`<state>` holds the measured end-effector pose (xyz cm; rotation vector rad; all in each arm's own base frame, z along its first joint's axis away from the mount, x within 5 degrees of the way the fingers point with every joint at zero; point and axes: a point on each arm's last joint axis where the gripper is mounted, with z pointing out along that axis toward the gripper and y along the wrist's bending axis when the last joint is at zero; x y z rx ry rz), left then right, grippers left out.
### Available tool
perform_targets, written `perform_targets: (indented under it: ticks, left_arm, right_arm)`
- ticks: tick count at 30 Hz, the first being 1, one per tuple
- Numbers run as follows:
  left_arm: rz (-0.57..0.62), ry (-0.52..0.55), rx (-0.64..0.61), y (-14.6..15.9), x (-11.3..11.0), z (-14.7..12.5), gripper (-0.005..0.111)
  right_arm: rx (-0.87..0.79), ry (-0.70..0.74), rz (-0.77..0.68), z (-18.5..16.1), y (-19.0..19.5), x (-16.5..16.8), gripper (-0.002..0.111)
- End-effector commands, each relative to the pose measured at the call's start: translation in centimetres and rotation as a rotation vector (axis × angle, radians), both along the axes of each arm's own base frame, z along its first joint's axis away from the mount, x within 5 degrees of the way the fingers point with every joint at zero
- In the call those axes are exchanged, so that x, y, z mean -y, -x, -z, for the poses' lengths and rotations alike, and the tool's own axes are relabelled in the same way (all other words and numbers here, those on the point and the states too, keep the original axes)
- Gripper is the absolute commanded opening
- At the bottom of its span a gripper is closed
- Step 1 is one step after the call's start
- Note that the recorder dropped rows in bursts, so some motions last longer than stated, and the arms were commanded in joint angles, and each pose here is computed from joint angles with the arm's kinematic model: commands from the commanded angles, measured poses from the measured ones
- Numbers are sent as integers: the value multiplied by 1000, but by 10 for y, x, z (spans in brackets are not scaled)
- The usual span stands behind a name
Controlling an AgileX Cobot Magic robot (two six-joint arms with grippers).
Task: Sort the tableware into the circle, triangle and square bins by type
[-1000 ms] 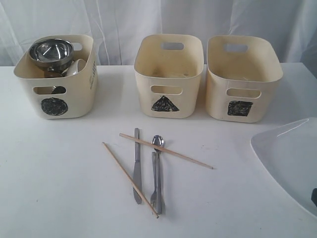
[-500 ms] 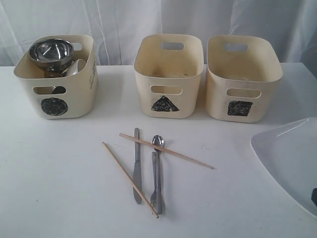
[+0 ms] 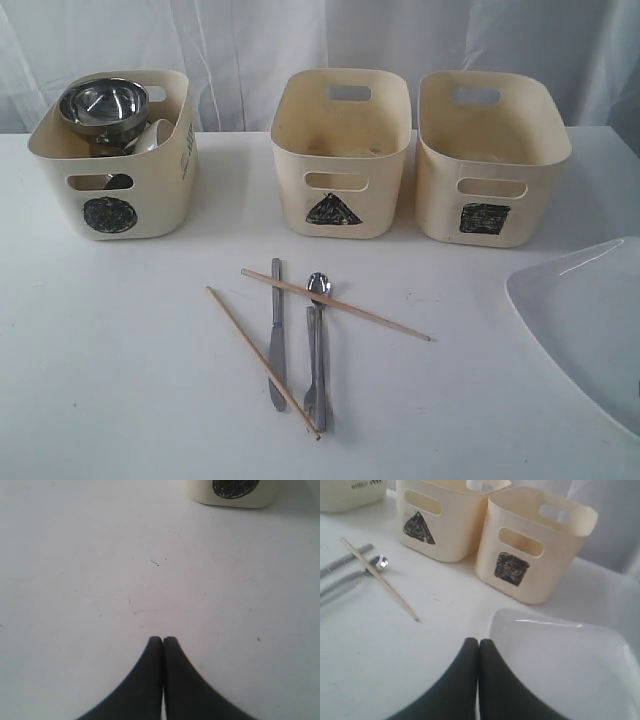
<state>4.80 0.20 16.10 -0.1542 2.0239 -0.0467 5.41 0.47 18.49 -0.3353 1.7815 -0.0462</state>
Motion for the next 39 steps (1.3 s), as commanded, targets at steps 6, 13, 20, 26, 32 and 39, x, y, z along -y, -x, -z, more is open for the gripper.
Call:
perform_targets:
  ticks: [6, 13, 20, 26, 32, 39]
  left_arm:
    - [5, 7, -21, 1, 1, 4, 0]
    - [5, 7, -21, 1, 1, 4, 0]
    - [5, 7, -21, 1, 1, 4, 0]
    - [5, 7, -21, 1, 1, 4, 0]
    - [5, 7, -21, 1, 1, 4, 0]
    - [5, 7, -21, 1, 1, 4, 0]
  right_arm:
    - [512, -331, -178, -50, 6, -14, 0]
    - [724, -715, -174, -74, 16, -3, 0]
    - [627, -1015, -36, -67, 9, 11, 0]
    - [698, -1021, -22, -71, 12, 15, 0]
    - [862, -1255, 34, -86, 17, 31, 0]
    - [957, -826, -301, -224, -24, -16, 0]
